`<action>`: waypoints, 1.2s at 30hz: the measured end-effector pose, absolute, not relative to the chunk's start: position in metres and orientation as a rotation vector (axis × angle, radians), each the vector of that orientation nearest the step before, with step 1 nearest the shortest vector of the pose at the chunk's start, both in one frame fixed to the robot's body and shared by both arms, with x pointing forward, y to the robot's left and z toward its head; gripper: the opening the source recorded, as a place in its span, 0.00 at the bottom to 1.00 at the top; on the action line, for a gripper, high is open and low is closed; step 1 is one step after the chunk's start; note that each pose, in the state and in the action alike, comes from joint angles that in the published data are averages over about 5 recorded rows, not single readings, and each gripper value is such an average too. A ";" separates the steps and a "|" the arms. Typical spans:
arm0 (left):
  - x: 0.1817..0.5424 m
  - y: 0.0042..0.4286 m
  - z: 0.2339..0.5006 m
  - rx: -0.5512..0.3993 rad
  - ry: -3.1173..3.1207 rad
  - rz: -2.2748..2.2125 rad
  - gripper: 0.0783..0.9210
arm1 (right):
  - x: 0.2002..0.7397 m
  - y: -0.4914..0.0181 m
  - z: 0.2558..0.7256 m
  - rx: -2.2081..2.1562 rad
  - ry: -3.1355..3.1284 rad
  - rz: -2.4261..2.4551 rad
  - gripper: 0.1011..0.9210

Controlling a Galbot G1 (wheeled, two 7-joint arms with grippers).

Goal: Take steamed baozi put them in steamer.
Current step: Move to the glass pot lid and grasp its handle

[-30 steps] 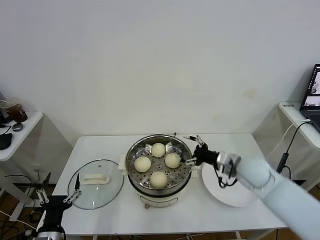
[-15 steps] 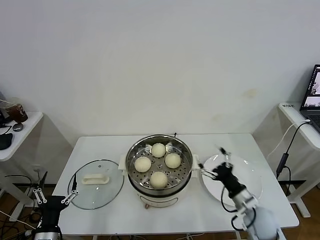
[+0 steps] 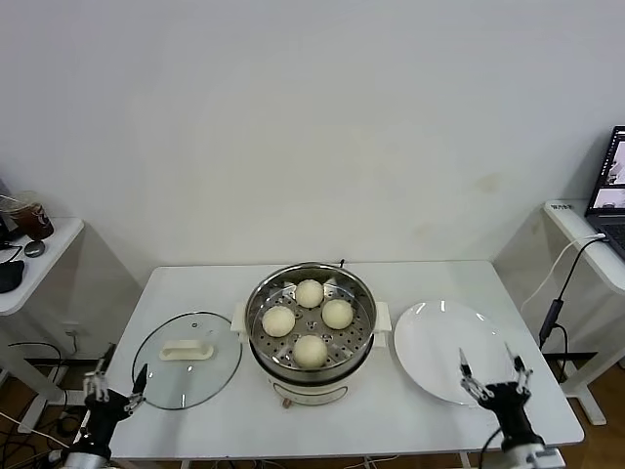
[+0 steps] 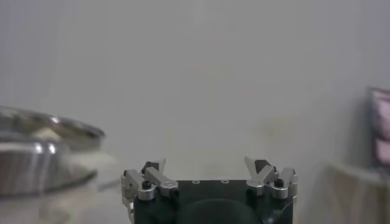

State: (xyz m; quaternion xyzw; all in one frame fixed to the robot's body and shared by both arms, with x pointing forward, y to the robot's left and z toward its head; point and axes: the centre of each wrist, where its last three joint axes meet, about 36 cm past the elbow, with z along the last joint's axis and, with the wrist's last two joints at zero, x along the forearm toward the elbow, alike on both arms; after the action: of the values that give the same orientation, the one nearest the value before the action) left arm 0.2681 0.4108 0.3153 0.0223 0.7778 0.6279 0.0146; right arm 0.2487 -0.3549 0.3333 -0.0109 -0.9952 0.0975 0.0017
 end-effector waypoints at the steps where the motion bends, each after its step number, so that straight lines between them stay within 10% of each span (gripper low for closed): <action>1: 0.271 0.412 0.313 0.099 2.379 2.003 0.88 | 0.245 -0.356 0.331 -0.046 -3.110 0.298 0.88; 36: 0.400 0.426 0.274 0.416 1.954 2.338 0.83 | 0.208 -0.332 0.303 -0.114 -2.954 0.151 0.88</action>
State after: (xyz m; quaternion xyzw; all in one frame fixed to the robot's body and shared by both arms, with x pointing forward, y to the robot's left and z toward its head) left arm 0.4000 0.4264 0.2740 0.1352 0.6350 0.7599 0.0334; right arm 0.2084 -0.3321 0.3034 -0.0384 -0.9938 0.0509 0.0908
